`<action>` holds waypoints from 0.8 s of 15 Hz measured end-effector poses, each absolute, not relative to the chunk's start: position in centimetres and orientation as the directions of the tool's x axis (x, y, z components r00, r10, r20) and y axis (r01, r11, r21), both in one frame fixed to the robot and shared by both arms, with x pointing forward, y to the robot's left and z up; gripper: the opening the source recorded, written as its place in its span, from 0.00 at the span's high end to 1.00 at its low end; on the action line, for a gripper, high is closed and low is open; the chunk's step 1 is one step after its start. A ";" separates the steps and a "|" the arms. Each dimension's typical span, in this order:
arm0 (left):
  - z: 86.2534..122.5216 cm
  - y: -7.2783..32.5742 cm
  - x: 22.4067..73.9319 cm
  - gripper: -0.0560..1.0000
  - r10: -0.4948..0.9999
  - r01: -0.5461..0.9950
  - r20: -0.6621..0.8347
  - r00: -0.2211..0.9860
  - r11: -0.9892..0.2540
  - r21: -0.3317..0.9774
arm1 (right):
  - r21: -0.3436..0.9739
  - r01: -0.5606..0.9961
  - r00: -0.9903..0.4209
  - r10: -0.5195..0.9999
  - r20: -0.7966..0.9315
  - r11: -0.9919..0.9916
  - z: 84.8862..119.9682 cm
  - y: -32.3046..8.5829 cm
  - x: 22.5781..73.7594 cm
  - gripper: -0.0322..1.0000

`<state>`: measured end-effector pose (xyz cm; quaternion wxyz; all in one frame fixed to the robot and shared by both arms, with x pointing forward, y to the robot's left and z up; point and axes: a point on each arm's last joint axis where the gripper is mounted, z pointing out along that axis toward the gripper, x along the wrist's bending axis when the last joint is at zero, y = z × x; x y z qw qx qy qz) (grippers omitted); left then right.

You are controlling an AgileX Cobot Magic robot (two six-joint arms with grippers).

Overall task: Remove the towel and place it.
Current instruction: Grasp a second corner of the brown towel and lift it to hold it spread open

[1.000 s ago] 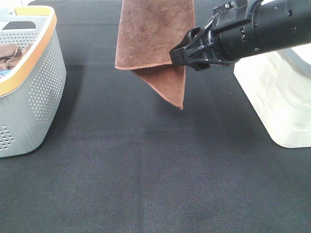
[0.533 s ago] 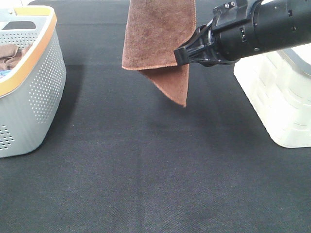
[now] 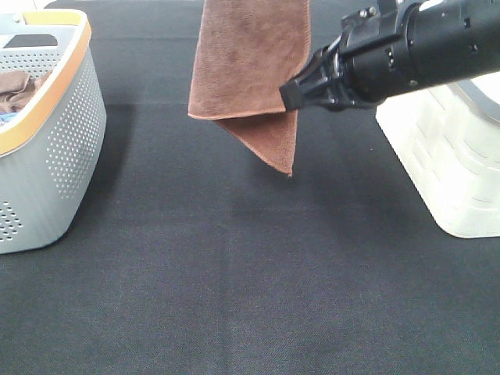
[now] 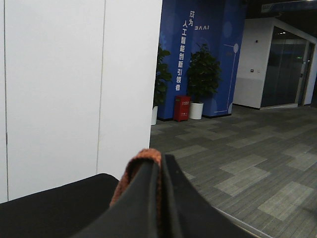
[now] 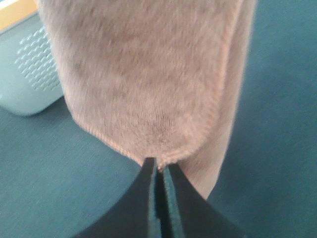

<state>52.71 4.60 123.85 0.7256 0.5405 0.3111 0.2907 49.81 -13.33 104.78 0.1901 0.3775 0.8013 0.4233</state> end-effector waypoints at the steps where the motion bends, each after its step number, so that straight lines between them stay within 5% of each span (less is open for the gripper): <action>1: 123.7 5.0 53.1 0.95 0.766 -0.082 -0.126 0.630 0.227 0.970 | 0.801 0.457 -0.666 0.745 0.021 0.386 104.5 -13.2 49.5 0.97; 7: 121.2 9.0 56.4 0.95 0.808 0.127 -0.132 0.575 0.072 0.989 | 0.709 0.568 -0.641 0.765 0.061 0.418 104.1 -13.6 49.0 0.97; 12: 119.0 12.8 57.9 0.95 0.832 0.390 -0.244 0.498 0.036 0.920 | 0.708 0.545 -0.573 0.816 -0.076 0.449 108.7 -14.3 50.8 0.97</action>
